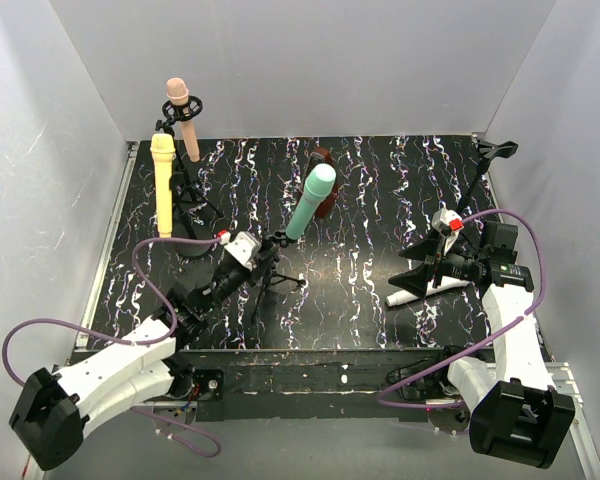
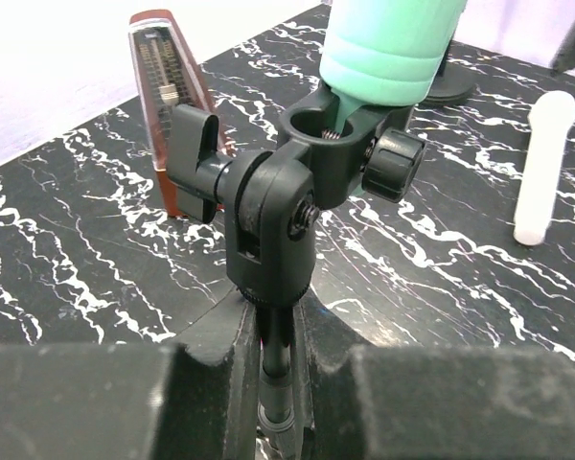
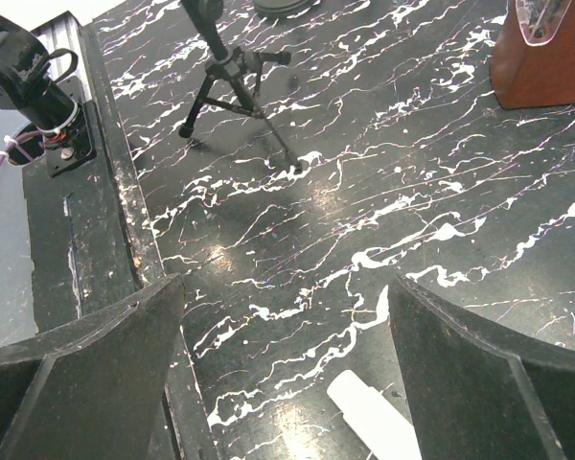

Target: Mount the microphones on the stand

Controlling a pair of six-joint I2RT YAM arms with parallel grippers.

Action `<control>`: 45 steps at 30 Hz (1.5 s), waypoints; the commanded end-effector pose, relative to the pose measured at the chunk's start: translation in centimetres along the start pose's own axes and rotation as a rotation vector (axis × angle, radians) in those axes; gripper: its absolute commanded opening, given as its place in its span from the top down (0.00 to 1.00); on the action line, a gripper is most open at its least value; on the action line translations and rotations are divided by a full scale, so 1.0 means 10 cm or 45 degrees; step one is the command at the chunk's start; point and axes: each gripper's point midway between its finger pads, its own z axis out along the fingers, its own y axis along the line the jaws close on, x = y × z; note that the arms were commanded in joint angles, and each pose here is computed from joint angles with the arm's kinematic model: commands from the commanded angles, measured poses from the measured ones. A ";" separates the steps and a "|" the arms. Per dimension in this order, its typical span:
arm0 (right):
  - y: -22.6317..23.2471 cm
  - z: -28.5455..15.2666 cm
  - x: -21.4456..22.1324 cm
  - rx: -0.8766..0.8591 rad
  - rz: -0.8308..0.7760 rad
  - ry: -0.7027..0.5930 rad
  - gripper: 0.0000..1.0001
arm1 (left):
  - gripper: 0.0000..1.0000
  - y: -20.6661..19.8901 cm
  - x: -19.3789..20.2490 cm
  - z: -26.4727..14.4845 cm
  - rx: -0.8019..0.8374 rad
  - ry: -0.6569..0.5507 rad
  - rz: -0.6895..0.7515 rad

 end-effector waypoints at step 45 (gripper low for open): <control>-0.01 -0.02 -0.02 0.005 -0.035 -0.002 0.07 | 0.68 2.08 -0.12 1.36 -0.256 -0.048 -0.062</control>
